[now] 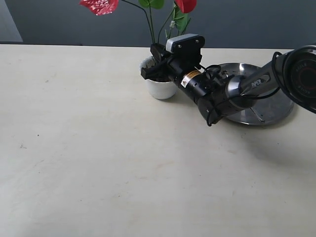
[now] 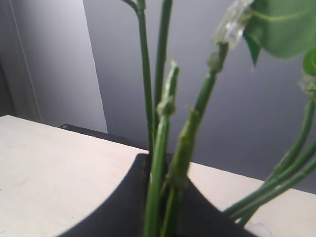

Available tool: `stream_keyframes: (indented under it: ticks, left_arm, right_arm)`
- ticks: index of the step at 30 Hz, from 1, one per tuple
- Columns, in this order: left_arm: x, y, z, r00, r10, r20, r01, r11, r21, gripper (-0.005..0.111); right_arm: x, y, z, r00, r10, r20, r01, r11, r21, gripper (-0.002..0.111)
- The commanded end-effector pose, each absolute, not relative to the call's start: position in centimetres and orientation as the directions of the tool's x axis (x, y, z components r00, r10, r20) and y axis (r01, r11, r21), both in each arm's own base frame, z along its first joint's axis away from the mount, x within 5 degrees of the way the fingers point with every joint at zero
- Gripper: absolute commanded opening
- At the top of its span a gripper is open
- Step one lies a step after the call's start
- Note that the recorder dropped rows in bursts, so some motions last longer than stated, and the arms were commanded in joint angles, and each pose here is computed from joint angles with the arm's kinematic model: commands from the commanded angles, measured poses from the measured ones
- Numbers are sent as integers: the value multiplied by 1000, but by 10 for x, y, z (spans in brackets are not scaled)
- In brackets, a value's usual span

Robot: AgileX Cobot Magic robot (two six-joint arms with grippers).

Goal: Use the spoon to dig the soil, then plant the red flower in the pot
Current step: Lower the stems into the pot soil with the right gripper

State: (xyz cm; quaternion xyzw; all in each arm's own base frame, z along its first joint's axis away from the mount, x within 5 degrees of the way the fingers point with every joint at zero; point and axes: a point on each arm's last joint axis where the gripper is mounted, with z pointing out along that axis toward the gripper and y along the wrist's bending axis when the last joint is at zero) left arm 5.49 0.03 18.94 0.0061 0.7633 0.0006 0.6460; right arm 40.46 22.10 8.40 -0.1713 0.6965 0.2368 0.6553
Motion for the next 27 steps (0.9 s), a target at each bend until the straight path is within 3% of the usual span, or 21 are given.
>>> stream_keyframes:
  ticks: [1,27]
  left_arm:
    - [55,0,191,-159,8,-987,15,1000,5,1]
    - [55,0,191,-159,8,-987,15,1000,5,1]
  right_arm:
    - [388,211,23,-412,-146,-900,-514,852,97,-1]
    - [387,210,21,-439,-142,-887,-505,856,113,2]
